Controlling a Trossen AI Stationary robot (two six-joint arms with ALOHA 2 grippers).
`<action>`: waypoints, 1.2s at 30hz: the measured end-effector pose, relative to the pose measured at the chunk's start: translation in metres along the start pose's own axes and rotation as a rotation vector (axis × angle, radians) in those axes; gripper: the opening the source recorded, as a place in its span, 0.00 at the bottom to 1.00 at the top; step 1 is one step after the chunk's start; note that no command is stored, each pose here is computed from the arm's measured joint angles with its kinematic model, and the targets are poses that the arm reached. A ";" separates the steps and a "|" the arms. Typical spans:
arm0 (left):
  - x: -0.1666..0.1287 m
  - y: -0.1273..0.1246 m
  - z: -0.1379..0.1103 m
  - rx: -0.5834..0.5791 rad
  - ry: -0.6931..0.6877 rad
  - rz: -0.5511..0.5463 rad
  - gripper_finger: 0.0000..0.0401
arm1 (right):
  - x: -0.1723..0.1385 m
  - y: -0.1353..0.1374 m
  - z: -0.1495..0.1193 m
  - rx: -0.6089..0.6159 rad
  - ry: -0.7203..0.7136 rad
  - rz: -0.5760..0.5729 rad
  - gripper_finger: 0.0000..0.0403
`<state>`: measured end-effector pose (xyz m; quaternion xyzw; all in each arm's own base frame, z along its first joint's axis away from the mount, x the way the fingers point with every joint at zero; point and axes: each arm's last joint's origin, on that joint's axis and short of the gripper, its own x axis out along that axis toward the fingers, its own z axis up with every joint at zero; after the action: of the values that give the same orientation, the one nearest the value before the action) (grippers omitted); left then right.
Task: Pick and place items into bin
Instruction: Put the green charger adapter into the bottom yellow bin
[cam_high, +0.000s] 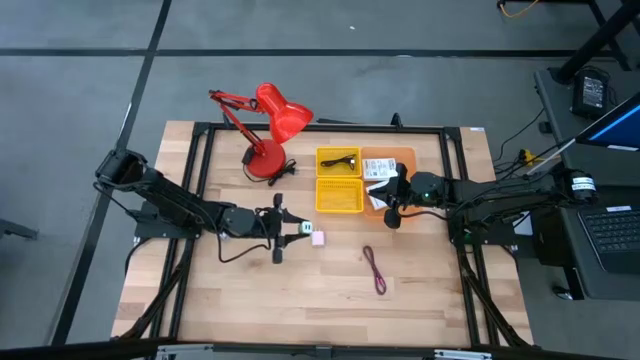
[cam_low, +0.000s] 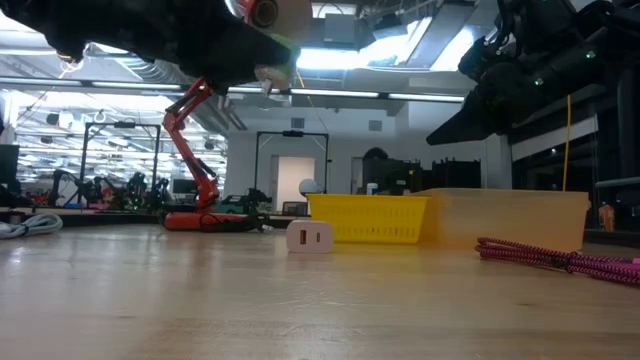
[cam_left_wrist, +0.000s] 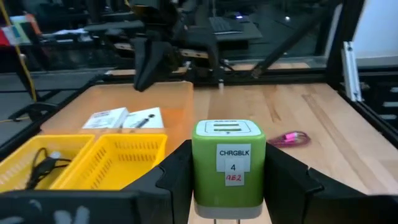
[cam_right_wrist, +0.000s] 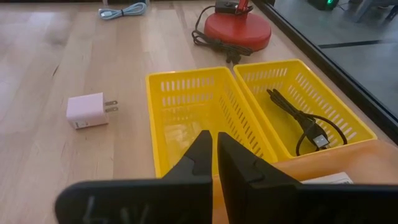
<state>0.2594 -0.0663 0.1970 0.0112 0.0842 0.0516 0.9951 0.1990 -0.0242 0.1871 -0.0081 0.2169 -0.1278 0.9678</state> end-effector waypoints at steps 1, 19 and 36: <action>0.001 0.002 0.001 -0.004 -0.006 0.007 0.36 | 0.000 0.000 0.000 0.000 0.000 0.000 0.02; 0.078 0.036 -0.012 0.036 0.019 -0.095 0.36 | 0.007 0.001 -0.005 -0.006 0.036 0.000 0.02; 0.120 0.066 0.003 0.066 0.083 -0.115 0.36 | 0.017 0.003 -0.002 0.025 -0.028 0.000 0.02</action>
<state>0.3705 0.0121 0.1819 0.0368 0.1275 -0.0079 0.9911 0.2138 -0.0257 0.1781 0.0020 0.2020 -0.1304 0.9707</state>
